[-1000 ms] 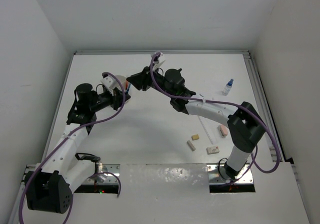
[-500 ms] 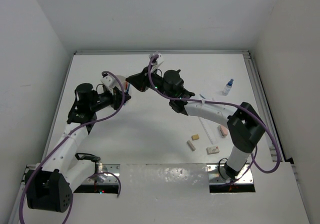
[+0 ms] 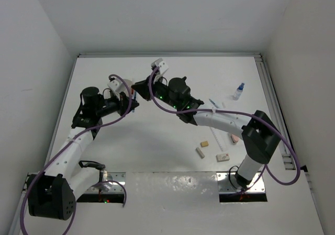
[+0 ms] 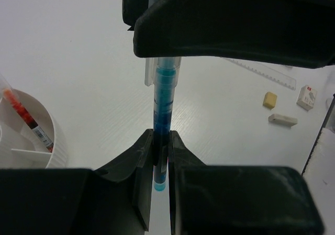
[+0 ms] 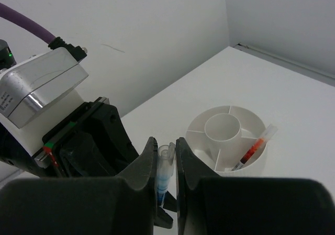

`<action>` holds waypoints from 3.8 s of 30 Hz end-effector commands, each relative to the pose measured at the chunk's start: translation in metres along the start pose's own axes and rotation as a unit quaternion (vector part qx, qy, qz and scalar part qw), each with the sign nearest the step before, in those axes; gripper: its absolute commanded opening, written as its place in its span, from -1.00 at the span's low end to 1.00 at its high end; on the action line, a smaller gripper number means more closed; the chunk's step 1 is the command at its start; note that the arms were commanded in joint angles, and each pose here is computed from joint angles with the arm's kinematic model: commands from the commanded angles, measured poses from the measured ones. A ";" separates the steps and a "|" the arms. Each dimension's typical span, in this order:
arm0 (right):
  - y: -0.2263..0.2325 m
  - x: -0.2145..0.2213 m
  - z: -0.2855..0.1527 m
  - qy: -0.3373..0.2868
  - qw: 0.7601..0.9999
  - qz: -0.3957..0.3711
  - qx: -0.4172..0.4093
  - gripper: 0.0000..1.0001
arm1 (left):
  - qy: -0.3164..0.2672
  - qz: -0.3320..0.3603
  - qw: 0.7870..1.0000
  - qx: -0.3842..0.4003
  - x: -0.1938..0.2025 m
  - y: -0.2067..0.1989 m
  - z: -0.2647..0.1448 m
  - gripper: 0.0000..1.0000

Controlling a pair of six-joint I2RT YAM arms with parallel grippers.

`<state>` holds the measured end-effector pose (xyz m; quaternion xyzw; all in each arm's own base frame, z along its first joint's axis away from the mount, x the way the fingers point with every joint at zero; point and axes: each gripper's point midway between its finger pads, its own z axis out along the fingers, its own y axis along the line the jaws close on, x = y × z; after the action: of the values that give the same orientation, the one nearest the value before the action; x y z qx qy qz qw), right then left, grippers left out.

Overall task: Sort the stationery into containers
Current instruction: Close the pen cap on the pen, then place the pen in the storage box.

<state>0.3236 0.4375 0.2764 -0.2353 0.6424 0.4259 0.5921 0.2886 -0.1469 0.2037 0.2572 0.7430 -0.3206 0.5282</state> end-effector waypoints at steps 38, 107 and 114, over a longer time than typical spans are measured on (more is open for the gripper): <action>0.014 -0.013 0.018 -0.032 0.997 0.048 -0.041 -0.83 | -0.059 0.038 0.997 -0.011 -0.038 0.000 -0.006 -1.00; -0.105 0.091 0.091 -0.008 0.992 -0.026 0.122 0.07 | -0.056 -0.133 0.894 -0.425 0.008 0.106 -0.085 0.99; -0.072 0.015 0.039 -0.041 0.993 -0.031 0.104 0.36 | -0.050 -0.114 0.911 -0.394 0.005 0.099 -0.077 0.99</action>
<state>0.4152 0.4478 0.1440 -0.1847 0.7185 0.3131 0.5929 0.3060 -0.0194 0.1865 -0.0959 0.8191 -0.0592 0.5625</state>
